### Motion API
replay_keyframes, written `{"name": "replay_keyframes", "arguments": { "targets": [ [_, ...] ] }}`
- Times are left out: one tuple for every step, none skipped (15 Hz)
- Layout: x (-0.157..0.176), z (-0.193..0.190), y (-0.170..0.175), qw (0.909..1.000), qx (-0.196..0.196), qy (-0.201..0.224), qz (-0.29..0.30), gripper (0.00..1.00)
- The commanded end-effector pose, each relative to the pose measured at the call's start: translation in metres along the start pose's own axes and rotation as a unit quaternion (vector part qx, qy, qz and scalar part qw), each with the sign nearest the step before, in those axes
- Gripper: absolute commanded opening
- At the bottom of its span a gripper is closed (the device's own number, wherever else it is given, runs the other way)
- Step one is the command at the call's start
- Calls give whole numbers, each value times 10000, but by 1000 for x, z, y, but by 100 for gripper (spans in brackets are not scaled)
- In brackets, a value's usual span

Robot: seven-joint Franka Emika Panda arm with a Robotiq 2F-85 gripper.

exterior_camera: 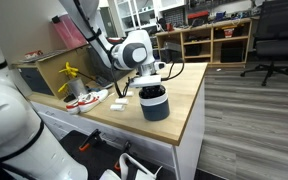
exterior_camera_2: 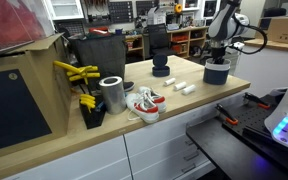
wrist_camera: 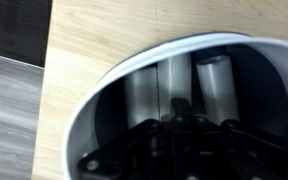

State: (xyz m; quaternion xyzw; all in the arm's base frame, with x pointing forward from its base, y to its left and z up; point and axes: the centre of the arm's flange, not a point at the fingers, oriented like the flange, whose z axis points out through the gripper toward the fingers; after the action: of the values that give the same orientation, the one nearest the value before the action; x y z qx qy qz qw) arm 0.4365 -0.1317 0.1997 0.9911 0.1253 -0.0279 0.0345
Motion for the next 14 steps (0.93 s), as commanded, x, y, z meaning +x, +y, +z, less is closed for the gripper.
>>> {"name": "replay_keyframes", "arguments": {
  "targets": [
    [-7, -37, 1, 9999, 91, 111, -13, 0],
    [-4, -45, 4, 9998, 117, 115, 104, 0],
    [-1, -54, 6, 9996, 174, 109, 183, 0],
    [1, -64, 7, 9992, 198, 180, 296, 0],
    [3, -72, 8, 9988, 231, 245, 367, 0],
    [5, -81, 7, 9981, 224, 356, 449, 0],
    [7, -88, 8, 9976, 239, 421, 504, 0],
    [10, -94, 8, 9972, 228, 467, 535, 0],
    [11, -99, 7, 9971, 222, 492, 541, 0],
    [14, -100, 7, 9973, 200, 483, 525, 0],
    [16, -97, 5, 9975, 195, 415, 529, 0],
    [17, -94, 5, 9978, 206, 344, 526, 0],
    [16, -90, 3, 9981, 223, 233, 525, 0],
    [13, -85, 3, 9982, 233, 90, 546, 0]
  ]
}}
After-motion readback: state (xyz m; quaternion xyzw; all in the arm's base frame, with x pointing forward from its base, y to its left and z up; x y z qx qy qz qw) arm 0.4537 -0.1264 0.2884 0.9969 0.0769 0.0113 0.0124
